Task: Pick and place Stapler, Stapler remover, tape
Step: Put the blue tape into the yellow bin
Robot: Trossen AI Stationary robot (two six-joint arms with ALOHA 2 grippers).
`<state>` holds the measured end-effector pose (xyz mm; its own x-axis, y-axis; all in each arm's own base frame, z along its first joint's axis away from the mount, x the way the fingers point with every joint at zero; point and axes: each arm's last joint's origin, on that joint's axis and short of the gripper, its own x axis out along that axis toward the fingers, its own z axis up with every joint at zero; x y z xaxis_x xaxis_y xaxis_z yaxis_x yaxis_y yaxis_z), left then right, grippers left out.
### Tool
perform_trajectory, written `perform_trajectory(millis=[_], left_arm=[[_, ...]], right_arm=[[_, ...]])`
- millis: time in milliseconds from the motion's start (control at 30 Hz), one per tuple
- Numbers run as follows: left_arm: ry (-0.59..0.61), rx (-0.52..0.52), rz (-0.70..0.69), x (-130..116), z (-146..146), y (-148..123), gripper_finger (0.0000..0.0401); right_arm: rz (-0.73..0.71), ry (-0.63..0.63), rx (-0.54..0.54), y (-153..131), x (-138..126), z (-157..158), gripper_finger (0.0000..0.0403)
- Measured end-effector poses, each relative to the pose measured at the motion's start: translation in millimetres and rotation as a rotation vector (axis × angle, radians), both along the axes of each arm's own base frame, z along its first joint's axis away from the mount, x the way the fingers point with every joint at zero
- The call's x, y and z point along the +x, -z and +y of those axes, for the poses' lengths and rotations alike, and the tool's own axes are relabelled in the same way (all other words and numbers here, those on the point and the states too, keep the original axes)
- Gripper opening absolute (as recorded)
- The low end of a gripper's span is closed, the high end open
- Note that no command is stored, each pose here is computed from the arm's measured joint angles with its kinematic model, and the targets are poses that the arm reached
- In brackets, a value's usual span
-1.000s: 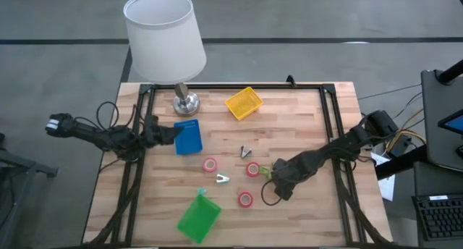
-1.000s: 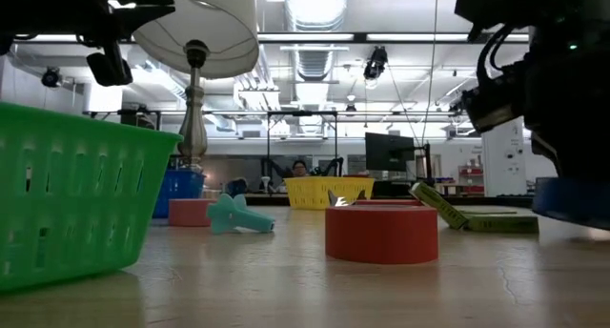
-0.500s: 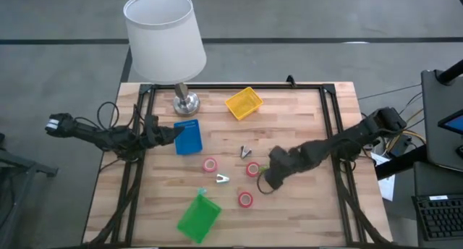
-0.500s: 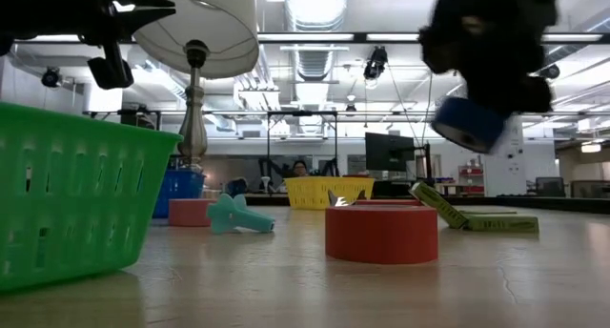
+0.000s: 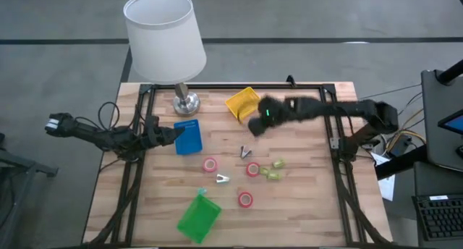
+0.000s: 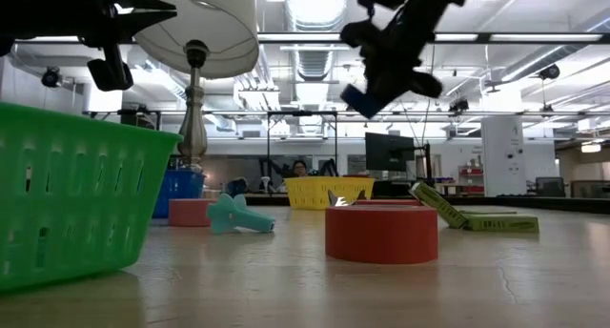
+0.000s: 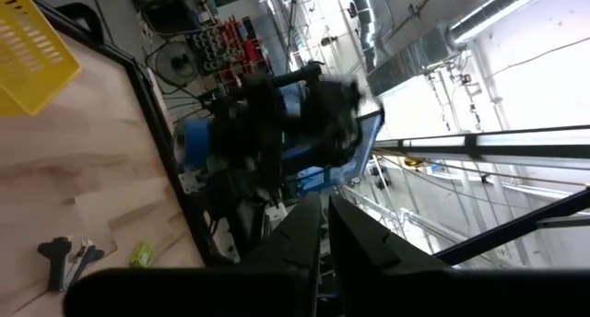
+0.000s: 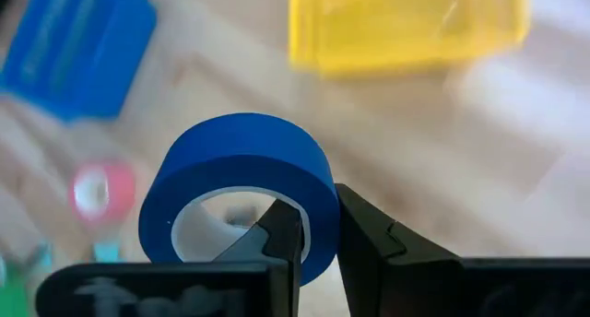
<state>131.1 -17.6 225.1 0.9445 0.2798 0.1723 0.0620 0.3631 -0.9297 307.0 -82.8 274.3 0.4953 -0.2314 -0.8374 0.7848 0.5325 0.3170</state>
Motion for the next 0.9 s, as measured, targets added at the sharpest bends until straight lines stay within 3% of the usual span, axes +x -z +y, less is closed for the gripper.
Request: perform_trajectory(millis=[300,533,900], left_arm=[[0.008,0.0,0.003,0.1,-0.2,0.4,0.0028],[0.012,-0.017,-0.001,0.2,-0.3,0.6,0.0028],[0.013,-0.019,0.001,0.5,-0.4,0.9,0.0028]], right_arm=[[0.105,0.028,0.025,-1.3,14.3,-100.9,0.0043],[0.275,-0.045,0.117,24.8,40.0,-139.2,0.0043],[0.344,-0.084,0.134,48.3,69.0,-179.3,0.0043]])
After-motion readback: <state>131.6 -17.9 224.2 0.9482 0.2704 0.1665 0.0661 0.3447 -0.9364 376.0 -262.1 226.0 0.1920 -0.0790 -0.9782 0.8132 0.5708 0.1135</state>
